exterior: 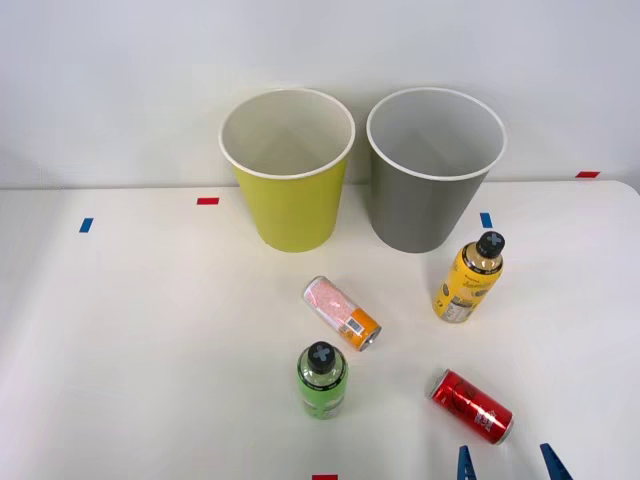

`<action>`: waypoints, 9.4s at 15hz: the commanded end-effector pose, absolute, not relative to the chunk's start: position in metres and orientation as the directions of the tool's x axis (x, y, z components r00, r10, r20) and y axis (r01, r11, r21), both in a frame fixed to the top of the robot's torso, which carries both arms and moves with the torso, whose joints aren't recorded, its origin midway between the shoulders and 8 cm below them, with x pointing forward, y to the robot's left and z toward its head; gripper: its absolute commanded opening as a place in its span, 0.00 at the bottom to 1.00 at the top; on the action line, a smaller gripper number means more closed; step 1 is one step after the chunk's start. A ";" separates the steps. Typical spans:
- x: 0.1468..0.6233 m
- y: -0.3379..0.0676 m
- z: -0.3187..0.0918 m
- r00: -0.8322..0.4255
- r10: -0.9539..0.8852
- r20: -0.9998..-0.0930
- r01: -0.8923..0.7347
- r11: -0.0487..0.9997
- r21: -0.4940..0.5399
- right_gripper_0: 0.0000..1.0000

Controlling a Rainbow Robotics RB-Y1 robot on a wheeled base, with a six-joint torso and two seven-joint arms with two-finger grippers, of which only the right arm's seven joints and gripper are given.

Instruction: Put cans in the gray bin, plastic bottles in the light green bin

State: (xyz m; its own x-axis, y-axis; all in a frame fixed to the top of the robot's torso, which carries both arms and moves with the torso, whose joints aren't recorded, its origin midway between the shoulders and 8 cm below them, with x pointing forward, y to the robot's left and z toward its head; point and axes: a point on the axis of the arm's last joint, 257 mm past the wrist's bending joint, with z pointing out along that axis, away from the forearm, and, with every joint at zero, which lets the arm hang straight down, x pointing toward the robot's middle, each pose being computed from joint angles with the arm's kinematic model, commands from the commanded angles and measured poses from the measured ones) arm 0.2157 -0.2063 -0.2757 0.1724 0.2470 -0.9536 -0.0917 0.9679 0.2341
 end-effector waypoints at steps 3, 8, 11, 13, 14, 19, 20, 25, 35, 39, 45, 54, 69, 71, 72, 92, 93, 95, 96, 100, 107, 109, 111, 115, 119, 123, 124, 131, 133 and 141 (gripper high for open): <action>0.216 -0.206 -0.276 0.172 0.247 -0.954 -0.092 0.968 0.234 1.00; 0.216 -0.206 -0.276 0.172 0.247 -0.954 -0.092 0.968 0.234 1.00; 0.216 -0.206 -0.276 0.172 0.247 -0.954 -0.092 0.968 0.234 1.00; 0.216 -0.206 -0.276 0.172 0.247 -0.954 -0.092 0.968 0.234 1.00; 0.216 -0.206 -0.276 0.172 0.247 -0.954 -0.092 0.968 0.234 1.00; 0.216 -0.206 -0.276 0.172 0.247 -0.954 -0.092 0.968 0.234 1.00; 0.216 -0.206 -0.276 0.172 0.247 -0.954 -0.092 0.968 0.234 1.00; 0.216 -0.206 -0.276 0.172 0.247 -0.954 -0.092 0.968 0.234 1.00; 0.216 -0.206 -0.276 0.172 0.247 -0.954 -0.092 0.968 0.234 1.00; 0.216 -0.206 -0.276 0.172 0.247 -0.954 -0.092 0.968 0.234 1.00; 0.216 -0.206 -0.276 0.172 0.247 -0.954 -0.092 0.968 0.234 1.00; 0.216 -0.206 -0.276 0.172 0.247 -0.954 -0.092 0.968 0.234 1.00; 0.216 -0.206 -0.276 0.172 0.247 -0.954 -0.092 0.968 0.234 1.00; 0.216 -0.206 -0.276 0.172 0.247 -0.954 -0.092 0.968 0.234 1.00; 0.216 -0.206 -0.276 0.172 0.247 -0.954 -0.092 0.968 0.234 1.00; 0.216 -0.206 -0.276 0.172 0.247 -0.954 -0.092 0.968 0.234 1.00; 0.216 -0.206 -0.276 0.172 0.247 -0.954 -0.092 0.968 0.234 1.00; 0.218 -0.207 -0.287 0.144 0.241 -0.960 -0.093 0.969 0.229 1.00; 0.218 -0.205 -0.300 0.121 0.234 -0.965 -0.103 0.969 0.223 1.00; 0.223 -0.208 -0.271 0.169 0.115 -0.979 -0.223 0.972 0.076 1.00; 0.246 -0.208 -0.236 0.074 -0.220 -0.973 -0.374 0.898 -0.231 1.00; 0.254 -0.207 -0.239 0.037 -0.276 -0.960 -0.393 0.879 -0.268 1.00; 0.264 -0.208 -0.243 -0.010 -0.355 -0.935 -0.419 0.850 -0.318 1.00; 0.277 -0.209 -0.239 -0.090 -0.466 -0.880 -0.449 0.808 -0.382 1.00; 0.283 -0.207 -0.244 -0.212 -0.528 -0.823 -0.475 0.791 -0.386 1.00; 0.291 -0.207 -0.252 -0.297 -0.584 -0.756 -0.491 0.772 -0.404 1.00; 0.291 -0.206 -0.256 -0.320 -0.595 -0.737 -0.498 0.767 -0.403 1.00; 0.292 -0.194 -0.275 -0.401 -0.654 -0.641 -0.574 0.725 -0.381 1.00; 0.293 -0.192 -0.278 -0.438 -0.654 -0.617 -0.588 0.728 -0.354 1.00; 0.293 -0.193 -0.281 -0.577 -0.666 -0.472 -0.625 0.733 -0.271 1.00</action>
